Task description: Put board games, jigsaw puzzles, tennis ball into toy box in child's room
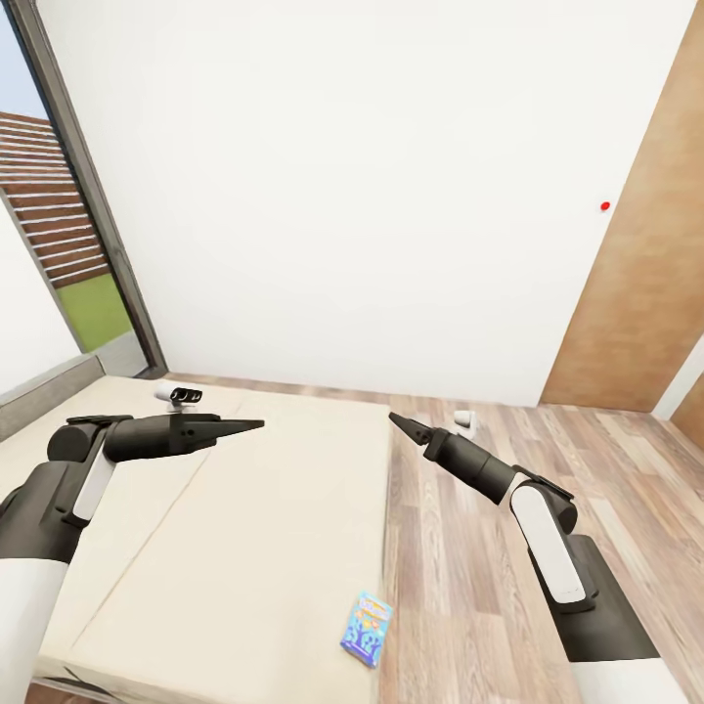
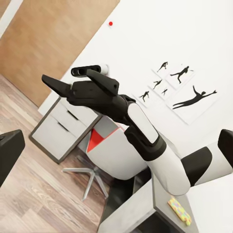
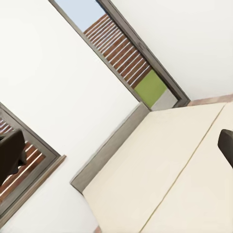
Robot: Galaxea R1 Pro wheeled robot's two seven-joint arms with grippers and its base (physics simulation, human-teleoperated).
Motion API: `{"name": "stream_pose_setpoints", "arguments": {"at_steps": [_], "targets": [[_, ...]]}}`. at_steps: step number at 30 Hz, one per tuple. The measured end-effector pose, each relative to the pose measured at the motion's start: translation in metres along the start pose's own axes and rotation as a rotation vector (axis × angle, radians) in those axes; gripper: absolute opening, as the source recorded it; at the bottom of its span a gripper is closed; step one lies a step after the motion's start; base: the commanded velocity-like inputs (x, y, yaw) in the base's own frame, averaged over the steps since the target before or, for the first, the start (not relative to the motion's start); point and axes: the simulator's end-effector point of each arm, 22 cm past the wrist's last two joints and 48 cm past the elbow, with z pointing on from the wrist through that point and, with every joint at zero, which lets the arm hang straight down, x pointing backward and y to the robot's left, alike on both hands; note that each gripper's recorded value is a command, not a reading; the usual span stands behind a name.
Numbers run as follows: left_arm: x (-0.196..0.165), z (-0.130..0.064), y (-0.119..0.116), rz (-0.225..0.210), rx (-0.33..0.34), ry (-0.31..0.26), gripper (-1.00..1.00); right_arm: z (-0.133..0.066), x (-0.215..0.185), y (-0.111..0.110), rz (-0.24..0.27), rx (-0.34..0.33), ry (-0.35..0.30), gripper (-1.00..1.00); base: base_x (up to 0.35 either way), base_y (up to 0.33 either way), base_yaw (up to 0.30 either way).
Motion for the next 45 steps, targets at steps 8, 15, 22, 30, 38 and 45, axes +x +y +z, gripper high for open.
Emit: {"name": "stream_pose_setpoints", "arguments": {"at_steps": [8,15,22,30,38,45], "targets": [[-0.003,0.0,-0.007,0.033,0.003,-0.001,1.0,-0.001,-0.005,0.007,-0.01,-0.007,-0.006,1.0,0.0,-0.18,0.07],[-0.004,0.0,-0.013,0.054,0.007,-0.002,1.0,-0.002,-0.008,0.012,-0.019,-0.012,-0.012,1.0,0.0,-0.034,0.071],[-0.005,0.001,-0.019,0.067,0.008,-0.003,1.0,-0.003,-0.012,0.018,-0.027,-0.018,-0.017,1.0,0.0,-0.005,0.071],[-0.008,0.001,-0.025,0.08,0.01,-0.004,1.0,-0.004,-0.016,0.025,-0.037,-0.025,-0.023,1.0,0.0,-0.001,0.071],[-0.01,0.001,-0.031,0.091,0.012,-0.004,1.0,-0.005,-0.02,0.03,-0.045,-0.031,-0.028,1.0,-0.02,0.0,0.06],[-0.01,0.001,-0.032,0.093,0.013,-0.005,1.0,-0.005,-0.02,0.03,-0.045,-0.029,-0.029,1.0,-0.004,0.0,0.011]]}}
